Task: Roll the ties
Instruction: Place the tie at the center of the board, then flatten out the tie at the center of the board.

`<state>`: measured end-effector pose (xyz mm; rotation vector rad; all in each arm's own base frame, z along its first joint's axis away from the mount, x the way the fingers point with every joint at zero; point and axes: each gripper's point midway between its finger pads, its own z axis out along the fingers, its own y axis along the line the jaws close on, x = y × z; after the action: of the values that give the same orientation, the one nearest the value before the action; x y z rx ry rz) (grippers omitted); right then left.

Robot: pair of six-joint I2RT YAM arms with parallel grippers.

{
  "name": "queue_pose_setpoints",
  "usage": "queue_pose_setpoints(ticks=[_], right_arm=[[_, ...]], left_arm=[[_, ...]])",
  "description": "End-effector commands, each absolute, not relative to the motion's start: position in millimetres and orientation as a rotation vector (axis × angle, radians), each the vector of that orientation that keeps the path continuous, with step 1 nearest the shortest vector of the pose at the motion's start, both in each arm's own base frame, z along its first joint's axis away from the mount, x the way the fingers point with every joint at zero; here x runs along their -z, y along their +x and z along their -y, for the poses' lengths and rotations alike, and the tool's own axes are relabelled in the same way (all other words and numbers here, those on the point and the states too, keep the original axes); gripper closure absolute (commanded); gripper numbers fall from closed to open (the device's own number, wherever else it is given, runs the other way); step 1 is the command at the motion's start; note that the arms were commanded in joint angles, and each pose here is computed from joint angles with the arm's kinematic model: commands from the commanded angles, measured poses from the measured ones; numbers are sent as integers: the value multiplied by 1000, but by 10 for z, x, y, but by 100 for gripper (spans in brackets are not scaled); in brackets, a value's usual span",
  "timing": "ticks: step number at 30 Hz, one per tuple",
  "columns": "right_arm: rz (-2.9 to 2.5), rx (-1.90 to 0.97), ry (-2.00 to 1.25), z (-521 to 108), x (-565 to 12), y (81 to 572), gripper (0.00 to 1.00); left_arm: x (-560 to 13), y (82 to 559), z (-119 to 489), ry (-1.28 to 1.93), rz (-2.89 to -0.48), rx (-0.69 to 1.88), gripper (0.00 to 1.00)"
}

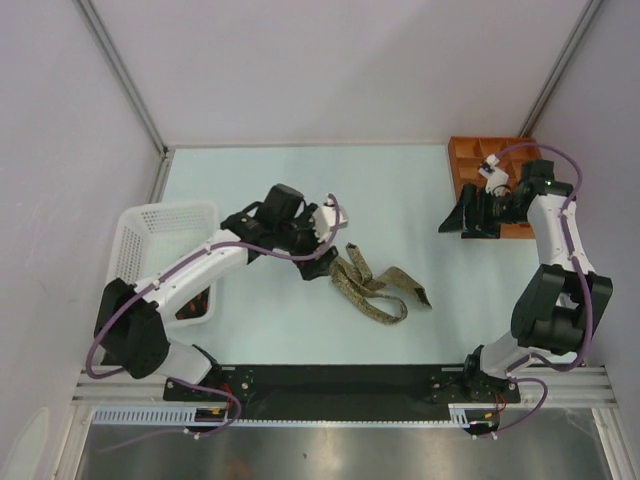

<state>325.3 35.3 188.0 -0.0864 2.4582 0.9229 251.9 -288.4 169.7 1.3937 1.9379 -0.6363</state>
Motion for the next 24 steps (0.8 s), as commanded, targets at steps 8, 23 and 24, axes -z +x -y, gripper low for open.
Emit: queue_pose_setpoints(ticks=[8,23,24], right_arm=[[-2642,-824,-540,-1179,-1256,2798,15],[-2777,-832,-698,-1687,-713,2725,33],[-2797,-805,-701,-1650,-663,2714,34]], left_arm=[[-1229,2560,2568,1649,-1666,687,16],[-712,2307,3261,2049,-1229,585,23],[-697,2301,3299,2068,-1201,579,25]])
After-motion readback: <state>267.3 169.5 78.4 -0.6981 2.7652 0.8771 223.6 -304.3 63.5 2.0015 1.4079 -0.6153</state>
